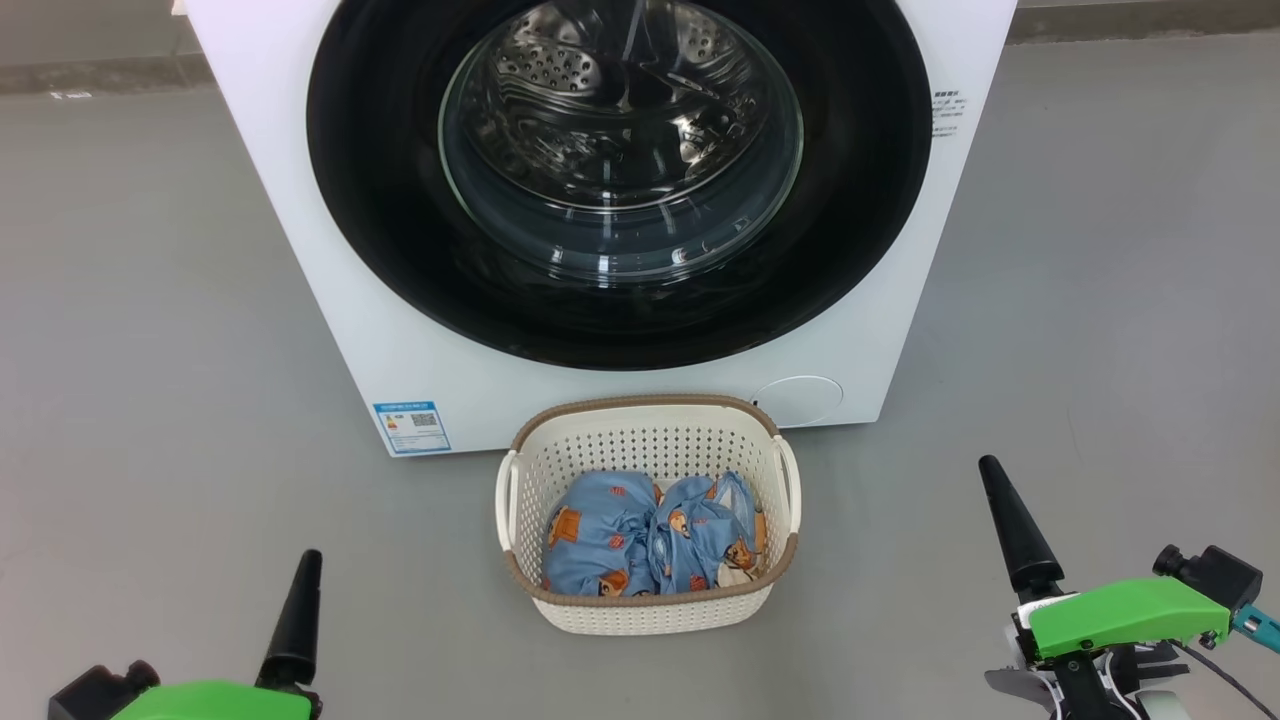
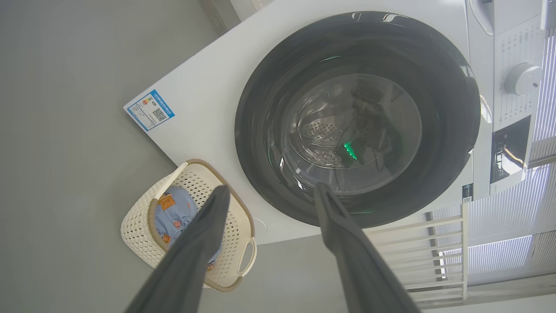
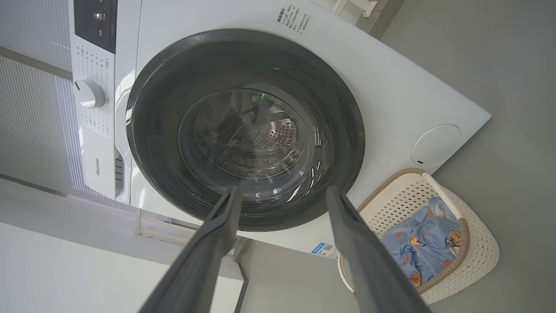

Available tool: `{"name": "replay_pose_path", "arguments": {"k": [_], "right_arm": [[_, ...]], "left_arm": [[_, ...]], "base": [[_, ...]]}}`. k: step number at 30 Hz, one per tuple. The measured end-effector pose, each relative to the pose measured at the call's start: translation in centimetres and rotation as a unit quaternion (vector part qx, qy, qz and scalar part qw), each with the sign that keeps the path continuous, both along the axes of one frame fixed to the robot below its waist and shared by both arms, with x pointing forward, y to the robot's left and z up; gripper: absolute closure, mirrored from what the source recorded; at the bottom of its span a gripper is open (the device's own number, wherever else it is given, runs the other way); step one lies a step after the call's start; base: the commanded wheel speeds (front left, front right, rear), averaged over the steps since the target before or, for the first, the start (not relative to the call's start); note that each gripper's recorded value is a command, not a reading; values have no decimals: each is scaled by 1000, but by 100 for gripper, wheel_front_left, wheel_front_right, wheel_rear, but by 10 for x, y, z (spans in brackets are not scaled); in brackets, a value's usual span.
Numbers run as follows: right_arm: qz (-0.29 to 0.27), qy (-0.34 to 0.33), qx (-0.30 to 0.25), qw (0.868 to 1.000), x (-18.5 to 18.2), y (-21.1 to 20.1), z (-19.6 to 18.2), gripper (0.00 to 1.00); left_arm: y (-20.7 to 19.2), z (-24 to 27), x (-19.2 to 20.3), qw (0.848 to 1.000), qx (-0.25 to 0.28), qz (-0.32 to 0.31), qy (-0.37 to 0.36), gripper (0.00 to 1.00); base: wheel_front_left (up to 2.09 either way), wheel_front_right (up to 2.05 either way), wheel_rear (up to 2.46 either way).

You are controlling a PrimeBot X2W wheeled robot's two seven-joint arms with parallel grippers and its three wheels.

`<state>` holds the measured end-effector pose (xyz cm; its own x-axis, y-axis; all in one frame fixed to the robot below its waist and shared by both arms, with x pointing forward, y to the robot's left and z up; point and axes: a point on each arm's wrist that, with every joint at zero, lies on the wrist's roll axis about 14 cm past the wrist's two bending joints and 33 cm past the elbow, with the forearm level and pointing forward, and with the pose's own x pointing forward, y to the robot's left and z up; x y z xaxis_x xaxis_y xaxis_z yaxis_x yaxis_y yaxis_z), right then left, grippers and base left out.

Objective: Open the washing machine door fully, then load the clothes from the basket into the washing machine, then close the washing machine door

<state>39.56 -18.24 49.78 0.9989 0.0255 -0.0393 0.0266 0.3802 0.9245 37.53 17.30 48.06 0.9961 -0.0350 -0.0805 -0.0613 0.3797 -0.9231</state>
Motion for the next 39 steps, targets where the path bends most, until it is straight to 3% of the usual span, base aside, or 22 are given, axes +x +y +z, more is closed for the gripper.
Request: {"name": "replay_pose_path", "arguments": {"k": [13, 25, 39], "right_arm": [[15, -12, -83, 996, 3, 6, 5, 0], [24, -37, -173, 984, 11, 10, 17, 0], [34, -64, -237, 969, 15, 20, 28, 0]], "left_arm": [[-2, 3, 2, 996, 90, -15, -11, 0], [-3, 11, 6, 980, 197, -24, -32, 0], [-4, 22, 12, 964, 258, -17, -58, 0]], "base": [[0, 0, 0], [0, 0, 0], [0, 0, 0]]}}
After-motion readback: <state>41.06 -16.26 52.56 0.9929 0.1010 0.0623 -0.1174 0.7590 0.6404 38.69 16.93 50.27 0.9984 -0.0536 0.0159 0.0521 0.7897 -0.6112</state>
